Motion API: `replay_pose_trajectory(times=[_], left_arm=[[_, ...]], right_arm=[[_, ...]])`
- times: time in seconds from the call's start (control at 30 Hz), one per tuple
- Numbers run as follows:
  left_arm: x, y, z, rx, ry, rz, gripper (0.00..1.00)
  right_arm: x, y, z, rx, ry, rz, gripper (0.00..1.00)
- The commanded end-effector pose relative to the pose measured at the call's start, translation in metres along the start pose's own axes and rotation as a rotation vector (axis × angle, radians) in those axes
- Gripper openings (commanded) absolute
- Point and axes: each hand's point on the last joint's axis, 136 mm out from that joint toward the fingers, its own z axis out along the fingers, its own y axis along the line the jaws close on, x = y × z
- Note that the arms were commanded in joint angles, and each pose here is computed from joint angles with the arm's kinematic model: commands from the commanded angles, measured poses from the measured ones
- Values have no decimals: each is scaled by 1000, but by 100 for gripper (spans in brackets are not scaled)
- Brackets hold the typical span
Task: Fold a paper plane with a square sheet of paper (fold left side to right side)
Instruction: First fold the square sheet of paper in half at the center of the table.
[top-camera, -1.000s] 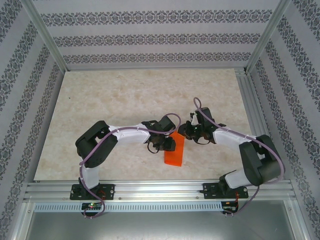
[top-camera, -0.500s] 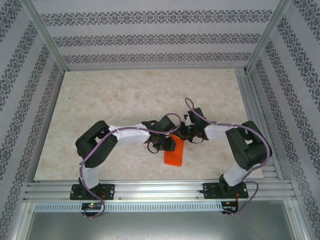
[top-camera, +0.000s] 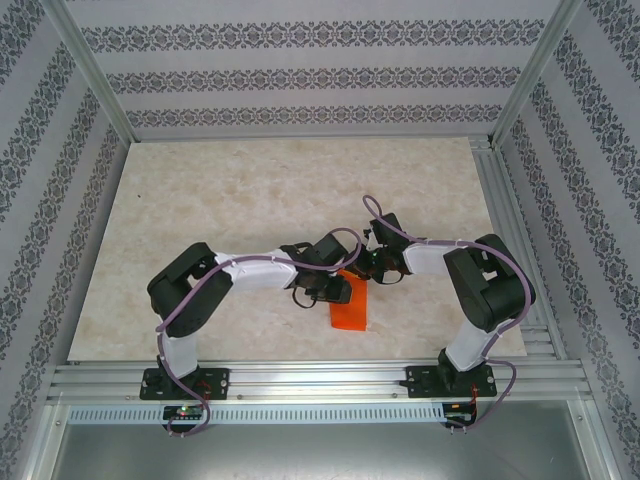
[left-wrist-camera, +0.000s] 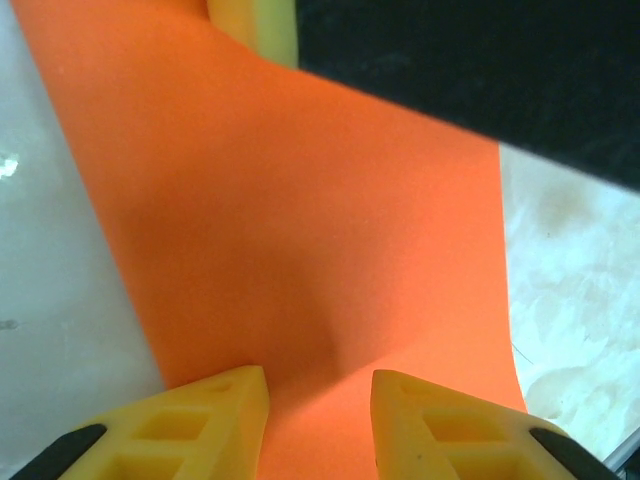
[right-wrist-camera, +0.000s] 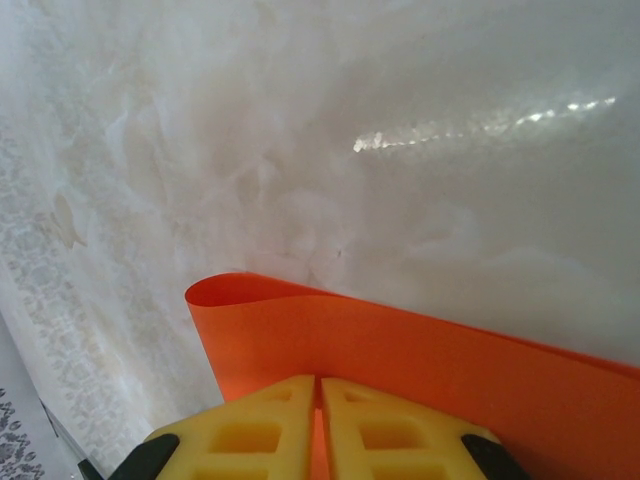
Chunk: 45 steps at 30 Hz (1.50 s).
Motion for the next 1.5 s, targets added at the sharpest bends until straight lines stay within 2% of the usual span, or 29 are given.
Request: replay_pose_trajectory(times=[0.0, 0.27, 0.7, 1.2, 1.33, 1.47], left_arm=[[35, 16, 3, -20, 103, 8, 36], [55, 9, 0, 54, 117, 38, 36], [70, -17, -9, 164, 98, 110, 37], [98, -17, -11, 146, 124, 117, 37], [86, -25, -27, 170, 69, 119, 37], [51, -45, -63, 258, -35, 117, 40]], right_arm=[[4, -33, 10, 134, -1, 15, 12], [3, -34, 11, 139, 2, 16, 12], [4, -35, 12, 146, 9, 14, 12], [4, -34, 13, 140, 11, 14, 12], [4, -32, 13, 135, 13, 11, 12], [5, -32, 12, 134, 15, 8, 12]])
